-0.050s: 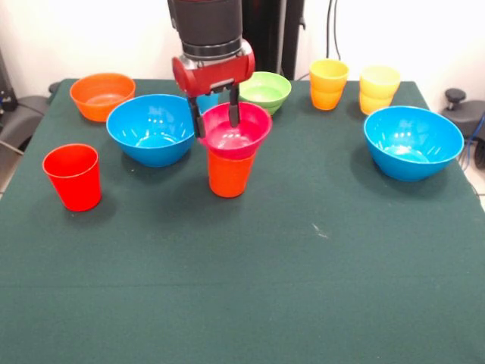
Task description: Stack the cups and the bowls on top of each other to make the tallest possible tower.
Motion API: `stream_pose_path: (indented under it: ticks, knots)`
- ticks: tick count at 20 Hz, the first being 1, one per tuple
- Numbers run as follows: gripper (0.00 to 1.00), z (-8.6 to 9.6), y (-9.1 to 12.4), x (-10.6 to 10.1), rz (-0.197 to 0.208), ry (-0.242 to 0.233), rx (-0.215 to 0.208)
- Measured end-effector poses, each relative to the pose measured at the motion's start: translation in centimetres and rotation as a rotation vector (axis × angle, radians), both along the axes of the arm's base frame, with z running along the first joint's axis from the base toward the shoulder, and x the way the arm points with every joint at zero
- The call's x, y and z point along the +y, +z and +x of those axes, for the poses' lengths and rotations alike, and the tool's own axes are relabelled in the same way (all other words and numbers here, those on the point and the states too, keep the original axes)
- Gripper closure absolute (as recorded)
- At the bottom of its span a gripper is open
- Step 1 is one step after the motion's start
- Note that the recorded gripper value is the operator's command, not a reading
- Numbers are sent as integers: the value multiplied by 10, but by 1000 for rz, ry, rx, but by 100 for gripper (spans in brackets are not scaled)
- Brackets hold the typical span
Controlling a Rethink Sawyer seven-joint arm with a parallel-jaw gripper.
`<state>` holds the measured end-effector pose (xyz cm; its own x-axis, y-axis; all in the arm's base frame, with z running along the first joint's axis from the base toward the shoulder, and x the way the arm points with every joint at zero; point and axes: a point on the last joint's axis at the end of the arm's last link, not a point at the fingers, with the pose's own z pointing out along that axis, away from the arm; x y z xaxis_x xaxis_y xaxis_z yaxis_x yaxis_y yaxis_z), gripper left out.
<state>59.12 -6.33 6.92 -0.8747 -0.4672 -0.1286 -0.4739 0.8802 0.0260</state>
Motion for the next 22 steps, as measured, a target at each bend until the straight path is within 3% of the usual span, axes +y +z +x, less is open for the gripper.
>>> stream_pose_path:
  ticks: [12, 17, 22]
  knots:
    - [0, 10, 37, -35, -76, -33, -52]
    - [0, 10, 45, -44, -89, -52, -42]
    - [0, 6, 49, -51, -105, -65, -7]
